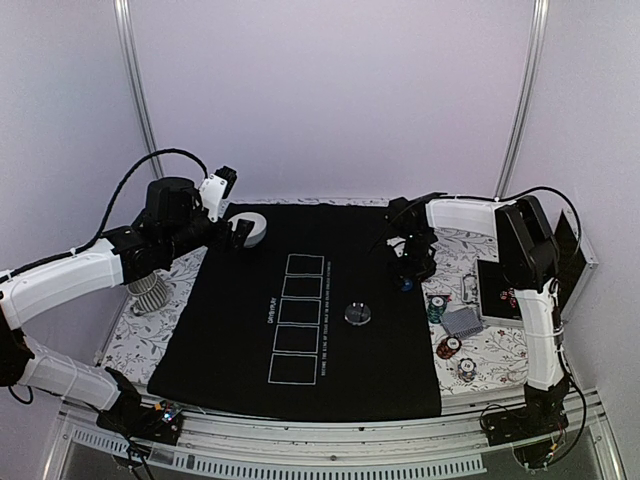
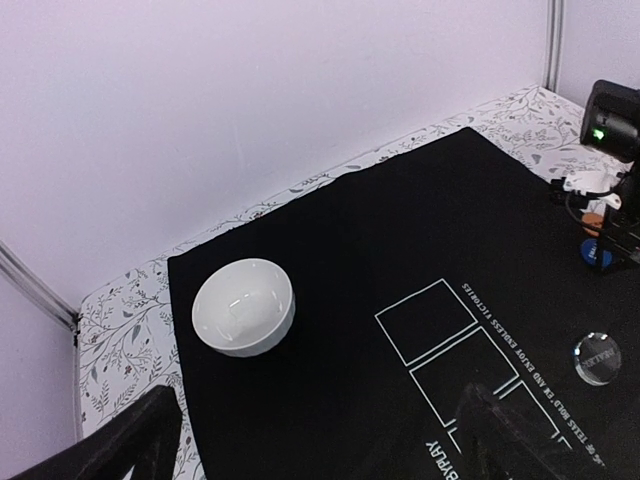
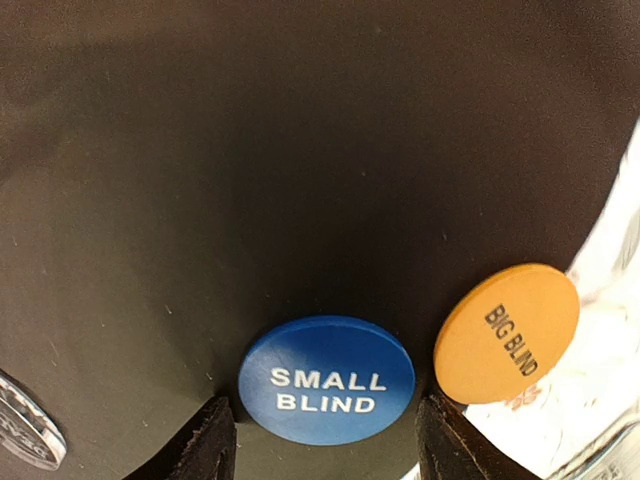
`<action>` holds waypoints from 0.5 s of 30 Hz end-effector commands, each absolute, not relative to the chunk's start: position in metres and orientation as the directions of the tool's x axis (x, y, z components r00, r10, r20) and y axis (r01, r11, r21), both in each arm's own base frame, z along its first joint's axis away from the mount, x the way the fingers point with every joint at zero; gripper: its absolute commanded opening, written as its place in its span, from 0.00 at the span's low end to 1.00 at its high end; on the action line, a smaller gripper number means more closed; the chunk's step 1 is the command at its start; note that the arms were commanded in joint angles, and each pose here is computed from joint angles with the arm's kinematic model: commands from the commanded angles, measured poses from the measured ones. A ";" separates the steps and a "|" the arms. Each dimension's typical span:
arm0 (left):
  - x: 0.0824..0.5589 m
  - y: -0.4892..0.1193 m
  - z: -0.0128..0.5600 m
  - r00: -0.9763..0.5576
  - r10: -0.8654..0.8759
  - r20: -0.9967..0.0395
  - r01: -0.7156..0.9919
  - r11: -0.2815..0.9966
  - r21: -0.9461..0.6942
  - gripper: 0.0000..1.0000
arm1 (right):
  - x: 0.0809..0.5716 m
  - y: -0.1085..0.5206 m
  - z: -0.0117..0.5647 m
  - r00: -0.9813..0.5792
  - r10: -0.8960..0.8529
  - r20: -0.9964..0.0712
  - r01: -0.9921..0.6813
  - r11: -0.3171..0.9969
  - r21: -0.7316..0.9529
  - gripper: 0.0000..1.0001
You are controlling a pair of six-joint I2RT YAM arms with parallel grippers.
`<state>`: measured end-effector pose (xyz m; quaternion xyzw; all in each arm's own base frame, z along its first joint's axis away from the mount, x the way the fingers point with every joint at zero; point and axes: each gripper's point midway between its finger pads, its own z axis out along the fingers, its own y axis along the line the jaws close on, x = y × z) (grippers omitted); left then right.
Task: Distribute texas hold em gaming equipment
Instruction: Pick up the small blind button from the poker table mat.
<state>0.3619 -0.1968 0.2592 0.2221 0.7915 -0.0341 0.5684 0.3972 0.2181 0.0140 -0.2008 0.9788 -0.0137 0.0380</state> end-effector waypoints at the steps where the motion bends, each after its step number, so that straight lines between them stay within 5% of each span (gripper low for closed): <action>1: 0.363 -0.195 0.256 -0.258 0.316 -0.913 0.392 0.898 0.200 0.98 | 0.370 0.197 0.003 -0.928 -0.372 -0.003 -0.370 0.924 -0.097 0.64; 15: 0.363 -0.194 0.256 -0.258 0.320 -0.911 0.388 0.898 0.206 0.98 | 0.405 0.235 0.031 -0.903 -0.417 -0.108 -0.417 0.909 -0.018 0.67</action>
